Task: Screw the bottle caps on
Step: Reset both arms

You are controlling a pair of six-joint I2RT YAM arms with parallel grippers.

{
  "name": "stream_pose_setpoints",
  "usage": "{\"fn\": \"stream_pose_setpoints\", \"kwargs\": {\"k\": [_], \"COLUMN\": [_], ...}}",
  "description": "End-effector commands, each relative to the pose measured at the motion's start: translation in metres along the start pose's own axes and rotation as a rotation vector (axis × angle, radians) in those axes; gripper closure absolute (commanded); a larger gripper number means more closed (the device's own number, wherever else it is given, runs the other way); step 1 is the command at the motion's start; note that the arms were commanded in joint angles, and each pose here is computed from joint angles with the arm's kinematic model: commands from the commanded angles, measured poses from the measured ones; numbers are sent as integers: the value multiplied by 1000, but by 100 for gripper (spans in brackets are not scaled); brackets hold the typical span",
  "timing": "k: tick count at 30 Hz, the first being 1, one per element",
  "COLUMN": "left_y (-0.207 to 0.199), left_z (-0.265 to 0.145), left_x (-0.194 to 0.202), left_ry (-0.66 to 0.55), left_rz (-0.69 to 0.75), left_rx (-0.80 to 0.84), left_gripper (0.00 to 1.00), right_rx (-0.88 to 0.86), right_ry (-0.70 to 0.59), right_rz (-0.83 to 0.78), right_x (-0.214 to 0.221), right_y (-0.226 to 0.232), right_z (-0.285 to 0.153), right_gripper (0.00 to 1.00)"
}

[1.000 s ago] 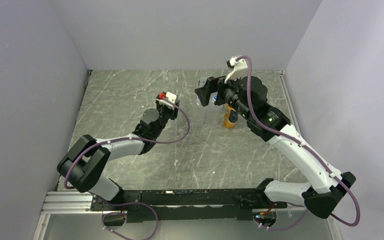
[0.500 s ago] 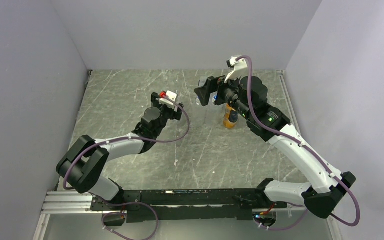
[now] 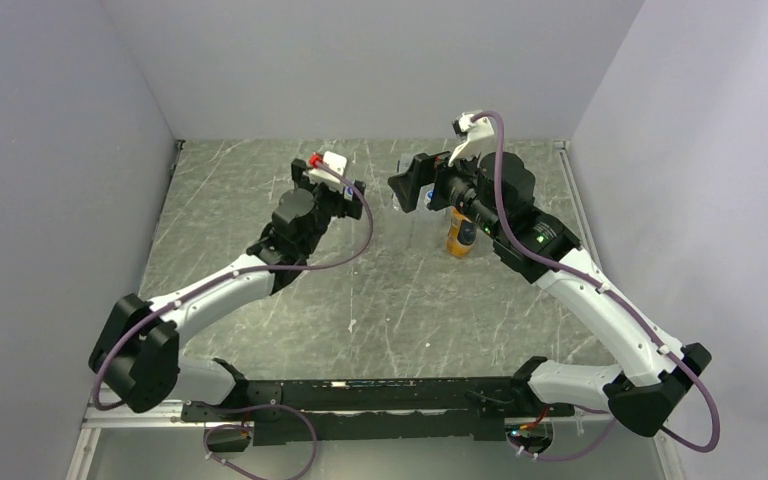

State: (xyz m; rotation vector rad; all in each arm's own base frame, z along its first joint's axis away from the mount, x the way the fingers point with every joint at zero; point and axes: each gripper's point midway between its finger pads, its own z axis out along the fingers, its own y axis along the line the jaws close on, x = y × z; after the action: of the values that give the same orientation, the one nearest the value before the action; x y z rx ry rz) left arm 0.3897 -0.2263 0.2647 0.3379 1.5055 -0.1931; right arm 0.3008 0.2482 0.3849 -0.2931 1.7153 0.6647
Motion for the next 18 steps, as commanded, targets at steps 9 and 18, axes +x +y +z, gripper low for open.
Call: {"fn": "stream_pose_setpoints", "kwargs": {"k": [9,18], "left_y": [27,45], "left_z": [-30,-51], "left_x": [-96,-123], "left_ry": [198,203], "left_rz": [-165,-155], "left_rx": [-103,-145], "left_gripper": [1,1], "right_rx": [-37,-34], "right_ry": [-109,-110], "right_rz": [13,19], "right_x": [-42,-43], "right_y": [12,12], "right_z": [-11,-11], "right_gripper": [0,0]}}
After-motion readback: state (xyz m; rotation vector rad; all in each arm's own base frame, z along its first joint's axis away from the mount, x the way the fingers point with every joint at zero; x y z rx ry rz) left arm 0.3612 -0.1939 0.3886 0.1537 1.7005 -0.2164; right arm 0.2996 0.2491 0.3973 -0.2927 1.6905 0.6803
